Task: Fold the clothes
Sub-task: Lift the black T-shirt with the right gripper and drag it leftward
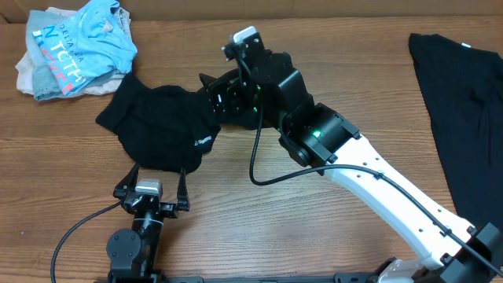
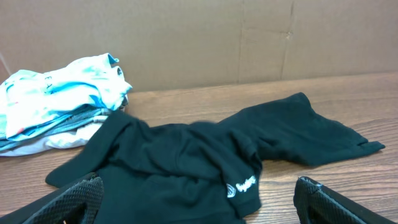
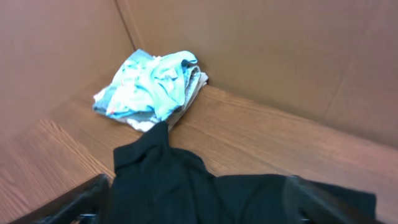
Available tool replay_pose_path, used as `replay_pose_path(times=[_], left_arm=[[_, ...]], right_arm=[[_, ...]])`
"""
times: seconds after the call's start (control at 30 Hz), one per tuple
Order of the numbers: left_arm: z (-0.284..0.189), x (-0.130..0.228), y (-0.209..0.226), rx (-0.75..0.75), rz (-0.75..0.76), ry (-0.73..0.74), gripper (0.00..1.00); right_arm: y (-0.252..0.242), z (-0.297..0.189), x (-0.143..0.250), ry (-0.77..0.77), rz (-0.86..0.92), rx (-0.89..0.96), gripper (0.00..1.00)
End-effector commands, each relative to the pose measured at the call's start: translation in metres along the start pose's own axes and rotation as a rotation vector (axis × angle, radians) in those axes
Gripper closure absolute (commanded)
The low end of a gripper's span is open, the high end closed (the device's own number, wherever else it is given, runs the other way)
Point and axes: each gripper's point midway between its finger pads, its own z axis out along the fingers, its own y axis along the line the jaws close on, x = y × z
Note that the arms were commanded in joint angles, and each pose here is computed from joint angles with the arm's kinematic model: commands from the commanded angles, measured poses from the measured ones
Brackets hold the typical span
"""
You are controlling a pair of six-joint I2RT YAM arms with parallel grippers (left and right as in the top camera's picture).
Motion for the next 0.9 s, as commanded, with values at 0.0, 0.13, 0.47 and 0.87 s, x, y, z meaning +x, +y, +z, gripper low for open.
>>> replay_pose_path(times=[0.0, 0.13, 0.47, 0.87], left_arm=[[0.000, 0.000, 0.003, -0.016, -0.009, -0.004, 0.00], [0.000, 0.000, 0.003, -0.016, -0.009, -0.004, 0.00], [0.000, 0.000, 0.003, -0.016, -0.009, -0.004, 0.00], [0.000, 0.000, 0.003, -0.016, -0.009, -0.004, 0.00]], right_arm=[[-0.025, -0.006, -0.012, -0.024, 0.020, 0.087, 0.00], [-0.093, -0.015, 0.007, 0.051, 0.075, 0.320, 0.00], [-0.200, -0.033, 0.103, 0.400, 0.512, 0.305, 0.00], [-0.222, 0.052, 0.216, 0.605, 0.592, 0.281, 0.00]])
